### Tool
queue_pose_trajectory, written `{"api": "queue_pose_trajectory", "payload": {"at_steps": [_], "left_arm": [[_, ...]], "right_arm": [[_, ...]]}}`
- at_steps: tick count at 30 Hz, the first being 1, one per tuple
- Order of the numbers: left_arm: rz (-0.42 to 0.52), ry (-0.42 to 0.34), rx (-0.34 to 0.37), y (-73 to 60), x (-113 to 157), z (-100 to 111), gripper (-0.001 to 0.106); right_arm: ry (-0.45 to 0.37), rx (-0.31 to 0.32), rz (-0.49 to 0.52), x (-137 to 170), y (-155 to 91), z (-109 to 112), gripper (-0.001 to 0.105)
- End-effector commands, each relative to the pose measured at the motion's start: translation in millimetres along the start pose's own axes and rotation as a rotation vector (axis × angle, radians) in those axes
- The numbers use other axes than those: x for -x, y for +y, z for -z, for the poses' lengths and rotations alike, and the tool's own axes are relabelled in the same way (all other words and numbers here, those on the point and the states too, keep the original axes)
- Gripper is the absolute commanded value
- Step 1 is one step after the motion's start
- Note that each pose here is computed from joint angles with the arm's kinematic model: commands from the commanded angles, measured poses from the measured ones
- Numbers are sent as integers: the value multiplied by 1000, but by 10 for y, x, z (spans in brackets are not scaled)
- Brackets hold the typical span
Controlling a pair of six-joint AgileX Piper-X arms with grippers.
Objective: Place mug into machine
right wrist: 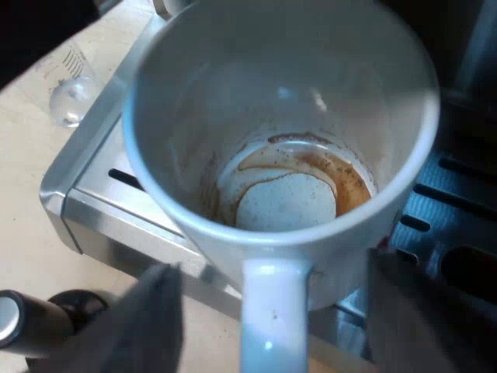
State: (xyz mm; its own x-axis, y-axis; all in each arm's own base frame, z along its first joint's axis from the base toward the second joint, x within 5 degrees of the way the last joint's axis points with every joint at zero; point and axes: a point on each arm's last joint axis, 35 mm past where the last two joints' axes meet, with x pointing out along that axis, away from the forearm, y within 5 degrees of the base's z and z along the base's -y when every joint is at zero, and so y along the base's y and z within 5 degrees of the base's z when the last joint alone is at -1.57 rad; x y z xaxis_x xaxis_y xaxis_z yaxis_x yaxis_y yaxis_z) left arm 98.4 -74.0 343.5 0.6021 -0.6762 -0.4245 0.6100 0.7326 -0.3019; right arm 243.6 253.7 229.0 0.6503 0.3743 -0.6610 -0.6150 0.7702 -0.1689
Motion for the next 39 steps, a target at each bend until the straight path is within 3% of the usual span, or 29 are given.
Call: {"api": "queue_pose_trajectory", "payload": {"at_steps": [1, 14, 26, 30, 39], "left_arm": [[9, -19, -5, -11, 9, -23, 63], [9, -19, -5, -11, 9, -23, 63], [9, -19, -5, -11, 9, -23, 63], [8, -16, -5, -11, 9, -19, 63], [5, -5, -2, -8, 9, -7, 63]], "right_arm": [[-61, 24, 13, 156, 10, -148, 63], [-22, 2, 12, 167, 7, -75, 63], [-14, 102, 50, 295, 417, -5, 59], [0, 87, 51, 306, 411, 12, 59], [-42, 69, 113, 654, 245, 173, 59]]}}
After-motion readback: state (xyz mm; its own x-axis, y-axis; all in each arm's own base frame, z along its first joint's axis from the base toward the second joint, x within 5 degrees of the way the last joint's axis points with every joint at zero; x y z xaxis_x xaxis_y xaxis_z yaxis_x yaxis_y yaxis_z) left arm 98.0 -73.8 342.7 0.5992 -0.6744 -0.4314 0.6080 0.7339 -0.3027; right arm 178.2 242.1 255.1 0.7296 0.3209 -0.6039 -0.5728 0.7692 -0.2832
